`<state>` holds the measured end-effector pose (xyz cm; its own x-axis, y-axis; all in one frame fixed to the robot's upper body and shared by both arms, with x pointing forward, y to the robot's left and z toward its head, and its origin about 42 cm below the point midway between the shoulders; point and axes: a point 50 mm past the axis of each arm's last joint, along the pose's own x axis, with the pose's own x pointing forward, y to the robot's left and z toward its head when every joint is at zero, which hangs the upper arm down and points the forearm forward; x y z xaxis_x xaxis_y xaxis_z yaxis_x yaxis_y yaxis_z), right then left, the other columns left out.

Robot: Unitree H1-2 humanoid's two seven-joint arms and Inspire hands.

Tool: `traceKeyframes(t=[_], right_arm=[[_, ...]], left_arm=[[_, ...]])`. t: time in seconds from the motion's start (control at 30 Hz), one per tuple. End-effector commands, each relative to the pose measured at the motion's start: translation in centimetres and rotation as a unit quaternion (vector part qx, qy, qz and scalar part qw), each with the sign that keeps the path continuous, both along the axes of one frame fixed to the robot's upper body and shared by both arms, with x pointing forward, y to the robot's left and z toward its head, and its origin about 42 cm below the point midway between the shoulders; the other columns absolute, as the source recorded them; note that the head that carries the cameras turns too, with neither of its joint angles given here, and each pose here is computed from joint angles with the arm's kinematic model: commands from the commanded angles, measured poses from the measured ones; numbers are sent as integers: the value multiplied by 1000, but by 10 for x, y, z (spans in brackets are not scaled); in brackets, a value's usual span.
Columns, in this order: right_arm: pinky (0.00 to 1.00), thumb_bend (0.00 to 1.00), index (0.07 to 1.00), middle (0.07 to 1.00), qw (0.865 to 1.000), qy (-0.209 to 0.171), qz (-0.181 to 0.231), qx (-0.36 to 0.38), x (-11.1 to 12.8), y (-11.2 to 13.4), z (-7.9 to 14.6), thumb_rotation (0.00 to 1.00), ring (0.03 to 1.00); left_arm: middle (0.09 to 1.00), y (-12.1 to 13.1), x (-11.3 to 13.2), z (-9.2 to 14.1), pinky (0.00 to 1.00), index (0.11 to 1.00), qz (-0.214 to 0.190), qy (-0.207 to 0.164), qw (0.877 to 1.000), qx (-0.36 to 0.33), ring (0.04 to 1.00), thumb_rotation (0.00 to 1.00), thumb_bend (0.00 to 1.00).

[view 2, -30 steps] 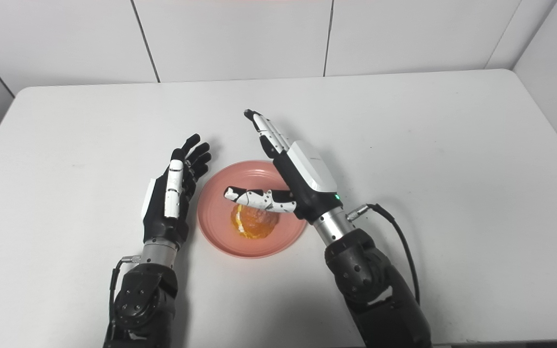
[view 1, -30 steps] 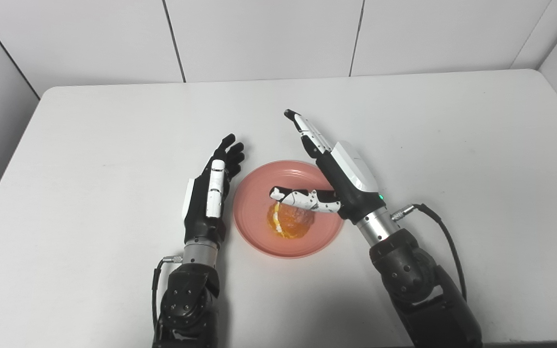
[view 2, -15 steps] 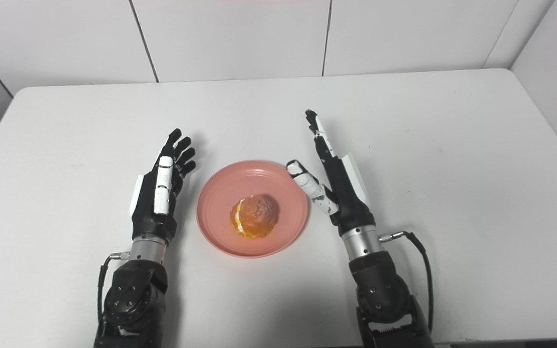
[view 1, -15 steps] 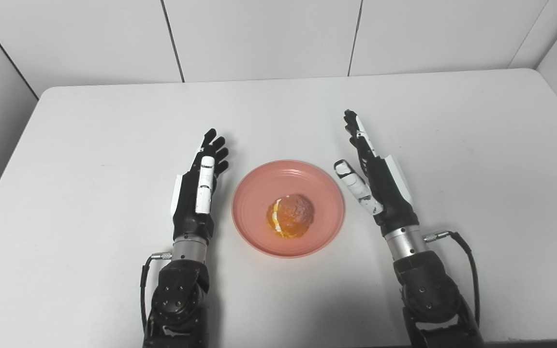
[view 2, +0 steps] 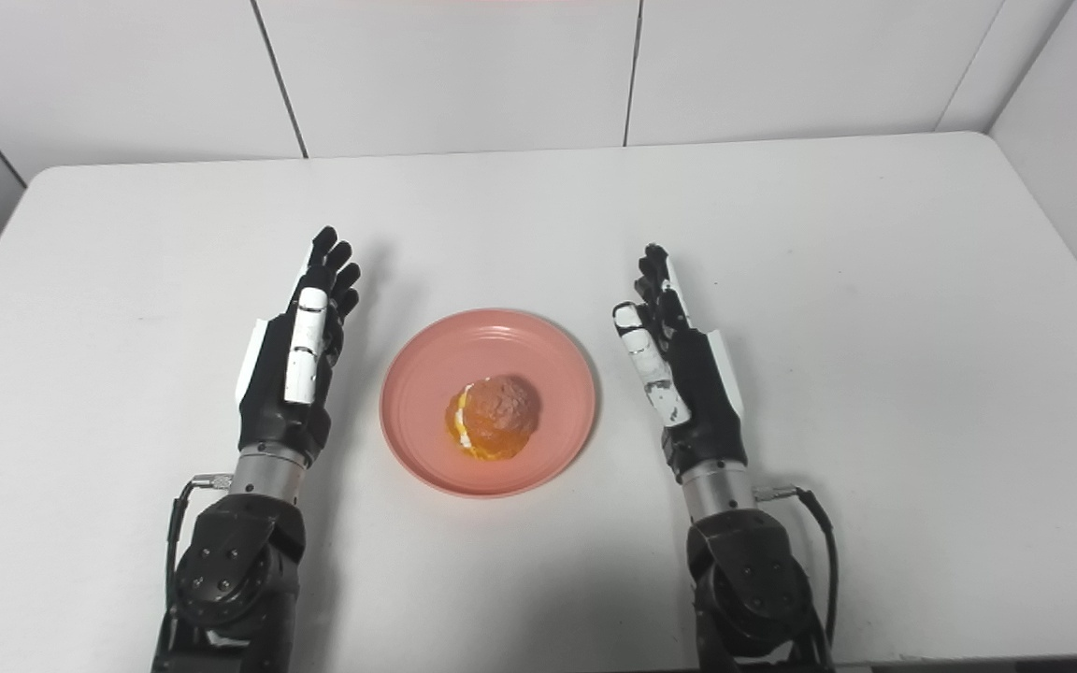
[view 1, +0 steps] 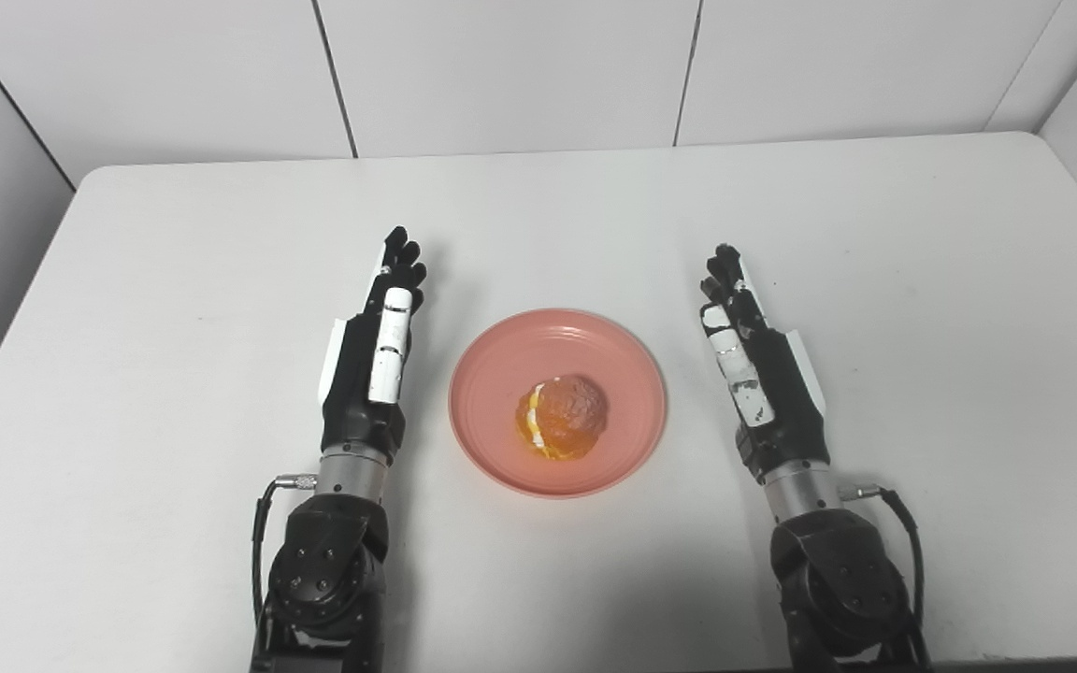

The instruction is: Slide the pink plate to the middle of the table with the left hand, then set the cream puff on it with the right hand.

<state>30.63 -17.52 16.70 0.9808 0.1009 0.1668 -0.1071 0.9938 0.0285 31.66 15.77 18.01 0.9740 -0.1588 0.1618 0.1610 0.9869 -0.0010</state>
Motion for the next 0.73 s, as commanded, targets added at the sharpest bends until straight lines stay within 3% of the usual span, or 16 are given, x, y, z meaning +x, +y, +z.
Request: traceKeyframes(t=[0.0,0.17,0.43,0.7], right_arm=[[1000,737,1000,1000,1000,-18,9,14,1,4,13,866,1000],[1000,696,1000,1000,1000,-7,7,19,5,4,9,857,1000],[1000,670,1000,1000,1000,-6,2,15,9,7,5,877,1000],[1000,698,998,1000,1000,-5,-4,22,13,7,8,851,1000]], left_arm=[[1000,-1,-1,12,1000,1000,-14,-24,1000,6,1000,1000,540],[1000,2,4,10,1000,1000,-16,-27,999,5,1000,1000,518],[1000,2,6,11,1000,1000,-45,-10,999,14,1000,1000,561],[997,6,9,10,1000,1000,-17,-8,1000,9,995,1000,565]])
